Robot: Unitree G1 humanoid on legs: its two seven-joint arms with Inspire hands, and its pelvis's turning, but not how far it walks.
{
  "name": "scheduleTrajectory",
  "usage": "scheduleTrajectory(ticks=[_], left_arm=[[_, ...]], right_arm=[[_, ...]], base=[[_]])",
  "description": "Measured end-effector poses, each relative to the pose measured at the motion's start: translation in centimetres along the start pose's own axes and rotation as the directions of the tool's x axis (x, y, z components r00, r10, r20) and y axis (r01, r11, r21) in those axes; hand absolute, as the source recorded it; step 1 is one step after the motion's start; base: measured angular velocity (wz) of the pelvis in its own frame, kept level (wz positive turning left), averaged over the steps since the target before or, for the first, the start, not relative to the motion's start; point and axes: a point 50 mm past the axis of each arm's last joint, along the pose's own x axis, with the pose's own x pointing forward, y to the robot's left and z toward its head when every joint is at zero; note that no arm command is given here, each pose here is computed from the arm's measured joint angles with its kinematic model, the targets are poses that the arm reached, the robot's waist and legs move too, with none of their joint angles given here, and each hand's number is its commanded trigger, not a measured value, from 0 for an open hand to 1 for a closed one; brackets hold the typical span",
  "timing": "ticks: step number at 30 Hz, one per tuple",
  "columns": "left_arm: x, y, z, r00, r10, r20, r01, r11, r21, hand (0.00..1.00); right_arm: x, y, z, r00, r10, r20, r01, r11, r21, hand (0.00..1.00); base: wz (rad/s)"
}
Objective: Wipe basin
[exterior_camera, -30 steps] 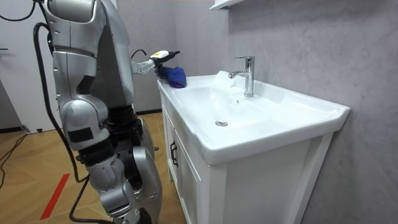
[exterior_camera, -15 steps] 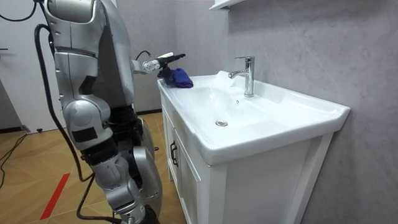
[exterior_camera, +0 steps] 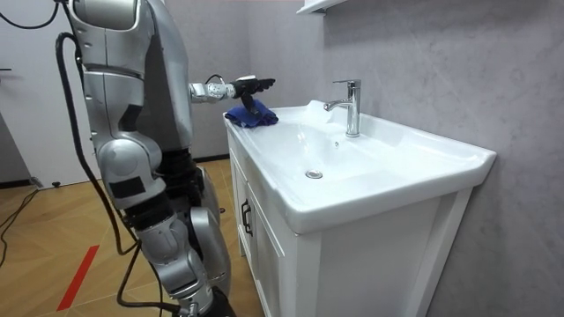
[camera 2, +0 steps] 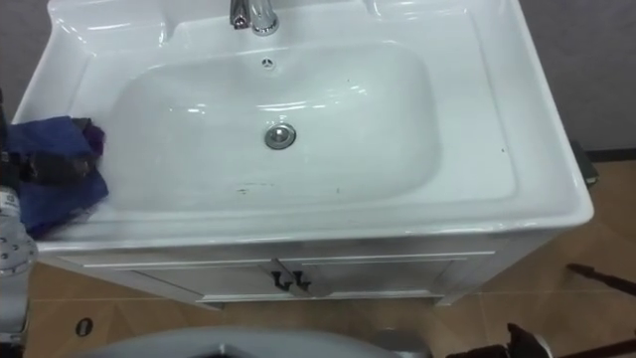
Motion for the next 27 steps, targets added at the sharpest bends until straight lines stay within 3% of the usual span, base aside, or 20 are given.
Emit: scheduleTrajectory(ticks=[6,10,13,21,27], left_arm=[[0.4,1.0,1.8,0.994,0.062,0.091,-0.057,0.997,-0.053,0.00],[0.4,2.3,3.1,0.980,0.127,0.152,-0.104,0.983,-0.154,0.00],[0.6,2.7,3.1,0.980,0.147,0.135,-0.110,0.963,-0.246,0.00],[0.5,3.1,2.2,0.984,0.162,0.078,-0.126,0.933,-0.338,0.00],[0.4,4.4,1.5,0.961,0.275,0.022,-0.250,0.904,-0.348,0.00]], right_arm=[[0.0,0.0,0.1,1.000,-0.005,0.016,0.005,1.000,-0.008,0.00],[-0.1,0.1,-0.3,1.000,-0.003,0.010,0.004,1.000,-0.006,0.00],[-0.1,0.2,-0.5,1.000,0.000,0.006,0.000,1.000,0.011,0.00],[-0.3,0.9,-1.4,1.000,0.019,-0.022,-0.018,1.000,0.020,0.00],[-0.5,1.2,-1.8,0.999,0.013,-0.032,-0.012,0.999,0.032,0.00]], base=[[0.00],[-0.01],[-0.01],[0.00],[0.01]])
